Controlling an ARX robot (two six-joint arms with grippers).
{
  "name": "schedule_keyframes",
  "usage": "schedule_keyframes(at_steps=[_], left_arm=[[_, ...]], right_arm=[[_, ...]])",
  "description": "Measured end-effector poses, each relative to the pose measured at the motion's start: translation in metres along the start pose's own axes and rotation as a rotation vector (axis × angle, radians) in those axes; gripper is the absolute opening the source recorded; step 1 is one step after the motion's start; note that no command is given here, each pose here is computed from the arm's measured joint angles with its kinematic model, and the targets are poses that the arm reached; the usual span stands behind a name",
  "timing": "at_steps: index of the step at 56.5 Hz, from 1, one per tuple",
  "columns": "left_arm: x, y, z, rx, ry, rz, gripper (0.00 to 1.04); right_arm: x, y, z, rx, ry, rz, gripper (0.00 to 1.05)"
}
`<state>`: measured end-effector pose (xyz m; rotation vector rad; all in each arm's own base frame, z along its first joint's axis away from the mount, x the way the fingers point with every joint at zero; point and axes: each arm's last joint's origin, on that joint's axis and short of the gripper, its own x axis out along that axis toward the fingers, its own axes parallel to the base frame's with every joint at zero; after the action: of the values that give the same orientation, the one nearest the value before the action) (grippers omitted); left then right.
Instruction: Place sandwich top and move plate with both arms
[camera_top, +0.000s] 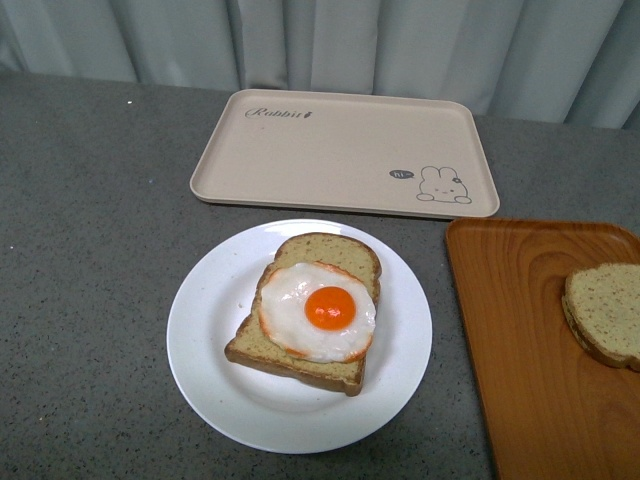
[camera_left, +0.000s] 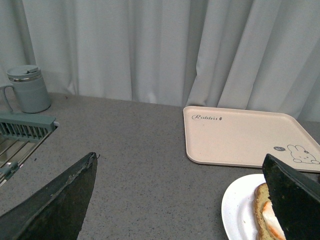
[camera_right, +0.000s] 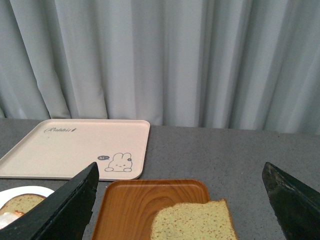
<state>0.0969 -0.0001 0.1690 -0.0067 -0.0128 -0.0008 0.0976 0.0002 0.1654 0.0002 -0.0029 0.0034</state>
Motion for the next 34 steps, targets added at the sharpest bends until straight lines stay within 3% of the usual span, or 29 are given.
schedule_keyframes(at_steps=[34], left_arm=[[0.0, 0.0, 0.0, 0.0, 0.0, 0.0, 0.98]], right_arm=[[0.0, 0.0, 0.0, 0.0, 0.0, 0.0, 0.96]])
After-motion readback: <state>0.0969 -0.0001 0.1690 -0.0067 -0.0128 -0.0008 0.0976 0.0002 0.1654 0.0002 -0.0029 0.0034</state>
